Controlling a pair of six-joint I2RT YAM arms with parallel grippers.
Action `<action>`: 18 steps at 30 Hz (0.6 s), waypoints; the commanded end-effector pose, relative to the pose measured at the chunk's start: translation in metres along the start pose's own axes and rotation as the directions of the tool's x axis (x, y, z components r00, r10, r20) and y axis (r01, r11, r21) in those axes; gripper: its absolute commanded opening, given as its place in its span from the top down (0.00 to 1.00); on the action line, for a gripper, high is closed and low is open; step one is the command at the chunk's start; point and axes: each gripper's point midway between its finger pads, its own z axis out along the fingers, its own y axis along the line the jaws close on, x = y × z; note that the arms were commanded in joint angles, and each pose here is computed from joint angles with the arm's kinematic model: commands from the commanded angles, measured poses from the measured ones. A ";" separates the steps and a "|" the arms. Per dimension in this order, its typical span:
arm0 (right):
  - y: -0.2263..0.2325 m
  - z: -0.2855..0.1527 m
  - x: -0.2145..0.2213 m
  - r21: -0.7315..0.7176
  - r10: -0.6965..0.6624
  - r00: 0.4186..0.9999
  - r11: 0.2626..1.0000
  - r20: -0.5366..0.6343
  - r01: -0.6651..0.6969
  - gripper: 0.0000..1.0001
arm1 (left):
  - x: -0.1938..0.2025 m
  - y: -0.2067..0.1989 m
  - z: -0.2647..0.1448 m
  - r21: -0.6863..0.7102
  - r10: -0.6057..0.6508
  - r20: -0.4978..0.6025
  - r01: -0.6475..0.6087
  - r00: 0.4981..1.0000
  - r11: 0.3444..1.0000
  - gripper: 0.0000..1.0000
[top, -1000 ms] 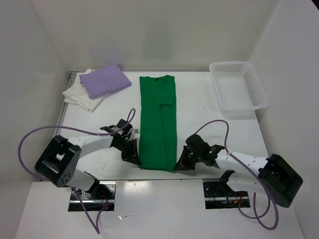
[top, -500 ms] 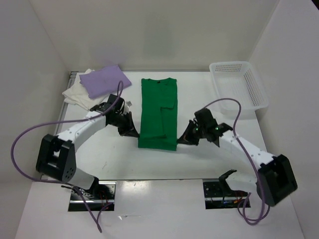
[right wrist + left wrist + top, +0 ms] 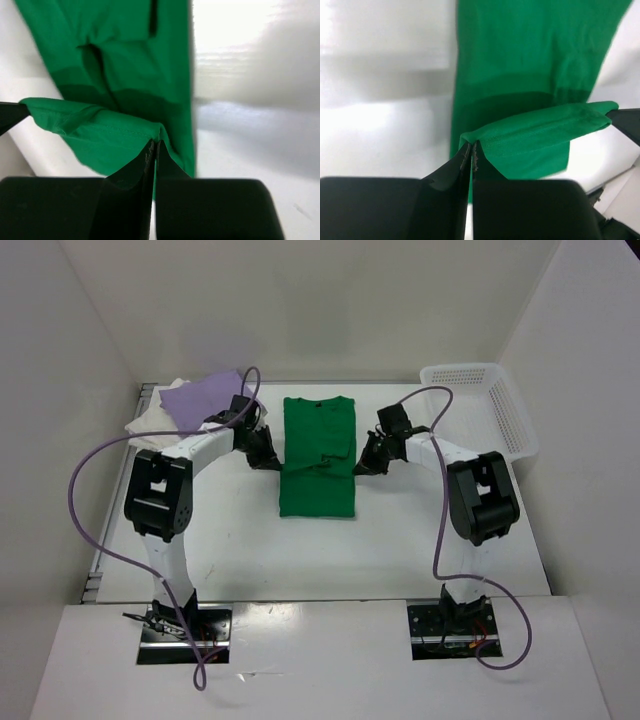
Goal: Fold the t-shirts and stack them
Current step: Fold the folded rectangular tshirt in 1/3 of the way
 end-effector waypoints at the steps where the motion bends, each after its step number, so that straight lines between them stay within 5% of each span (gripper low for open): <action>1: -0.009 0.006 -0.042 0.041 -0.039 0.994 0.999 0.101 0.035 1.00 | -0.024 0.017 0.013 -0.050 0.014 0.053 -0.011 0.999 0.999 0.94; 4: -0.013 0.012 -0.051 0.053 -0.032 0.993 0.998 0.111 0.026 0.91 | -0.033 0.019 0.012 -0.035 -0.009 0.066 0.011 0.998 0.999 0.76; 6: -0.011 0.012 -0.049 0.039 -0.042 0.994 0.999 0.100 0.038 0.71 | -0.045 0.012 -0.004 -0.009 -0.016 0.122 0.017 0.992 1.000 0.70; 12: 0.014 -0.040 -0.056 -0.012 -0.077 0.978 0.997 0.194 0.081 0.57 | -0.022 -0.024 -0.042 0.114 -0.022 0.164 0.003 0.986 0.993 0.70; 13: 0.020 -0.052 -0.054 -0.034 -0.082 0.975 0.995 0.208 0.092 0.59 | -0.013 -0.033 -0.040 0.131 -0.011 0.162 -0.011 0.987 0.991 0.70; 17: 0.023 -0.042 -0.018 -0.043 -0.106 0.984 0.993 0.144 0.114 0.99 | 0.063 -0.065 -0.010 0.189 0.027 0.025 -0.031 0.999 0.981 0.72; 18: 0.030 -0.032 -0.003 -0.046 -0.133 0.985 0.989 0.109 0.138 1.00 | 0.076 -0.057 0.000 0.174 0.001 -0.007 0.001 1.000 0.985 0.72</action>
